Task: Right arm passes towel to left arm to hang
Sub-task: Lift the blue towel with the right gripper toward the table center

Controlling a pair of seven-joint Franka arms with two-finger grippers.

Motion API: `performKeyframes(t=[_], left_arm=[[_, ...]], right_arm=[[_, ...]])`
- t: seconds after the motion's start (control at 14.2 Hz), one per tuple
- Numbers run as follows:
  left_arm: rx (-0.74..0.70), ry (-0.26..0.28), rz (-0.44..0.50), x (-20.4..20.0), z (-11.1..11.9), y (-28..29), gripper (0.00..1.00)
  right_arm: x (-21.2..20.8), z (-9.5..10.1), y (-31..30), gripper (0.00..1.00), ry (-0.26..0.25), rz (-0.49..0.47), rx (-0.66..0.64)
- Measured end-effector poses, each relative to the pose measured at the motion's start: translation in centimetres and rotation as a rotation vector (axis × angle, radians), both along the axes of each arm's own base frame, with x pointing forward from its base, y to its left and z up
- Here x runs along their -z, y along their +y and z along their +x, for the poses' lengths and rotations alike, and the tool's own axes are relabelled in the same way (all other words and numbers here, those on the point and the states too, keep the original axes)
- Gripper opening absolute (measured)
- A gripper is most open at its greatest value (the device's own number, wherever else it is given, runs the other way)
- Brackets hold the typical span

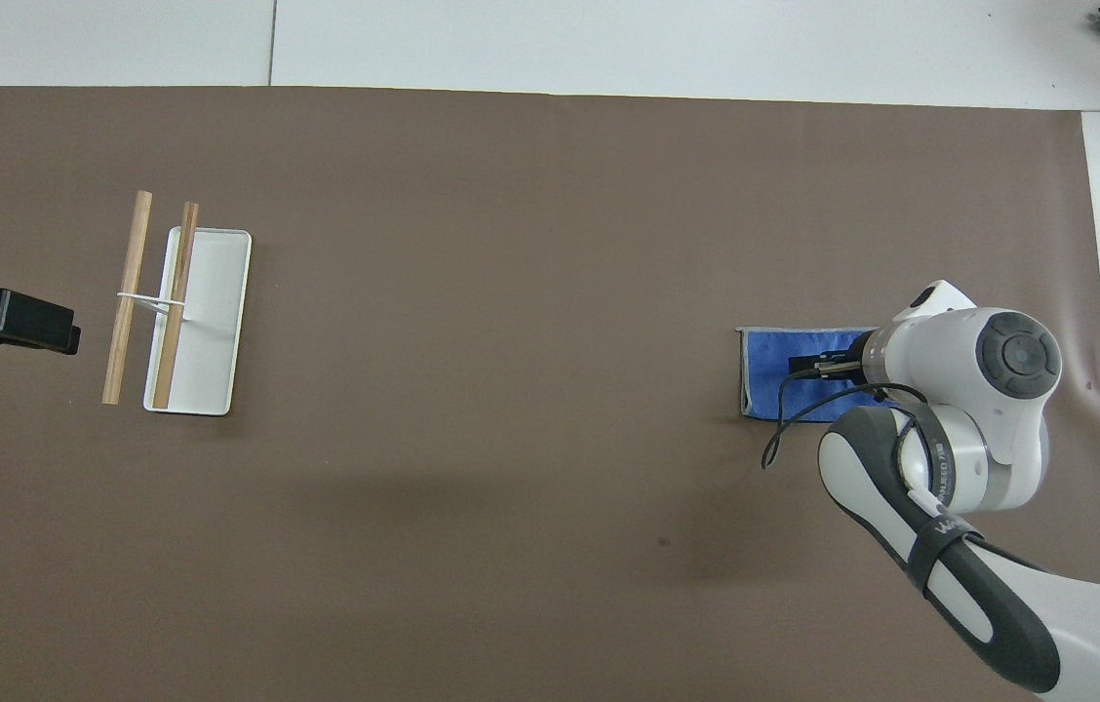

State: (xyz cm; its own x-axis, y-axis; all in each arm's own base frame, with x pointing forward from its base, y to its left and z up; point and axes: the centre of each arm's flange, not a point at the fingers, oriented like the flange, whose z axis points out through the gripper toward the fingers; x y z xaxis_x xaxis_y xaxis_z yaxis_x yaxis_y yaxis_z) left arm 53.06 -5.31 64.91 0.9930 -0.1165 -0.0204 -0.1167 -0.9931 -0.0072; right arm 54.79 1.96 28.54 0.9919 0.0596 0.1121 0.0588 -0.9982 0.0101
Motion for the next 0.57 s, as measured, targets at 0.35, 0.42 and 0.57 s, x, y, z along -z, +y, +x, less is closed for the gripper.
performKeyframes(t=[0.35, 0.42, 0.57], left_arm=[[0.000, 0.000, 0.000, 0.00, 0.00, 0.00, 1.00], [0.000, 0.000, 0.000, 0.00, 0.00, 0.00, 1.00], [0.000, 0.000, 0.000, 0.00, 0.00, 0.00, 1.00]], right_arm=[[0.23, -0.18, 0.00, 1.00, -0.004, 0.000, -0.003], [0.32, -0.25, 0.00, 1.00, -0.008, 0.000, -0.003], [0.49, -0.39, 0.00, 1.00, -0.009, 0.000, -0.004]])
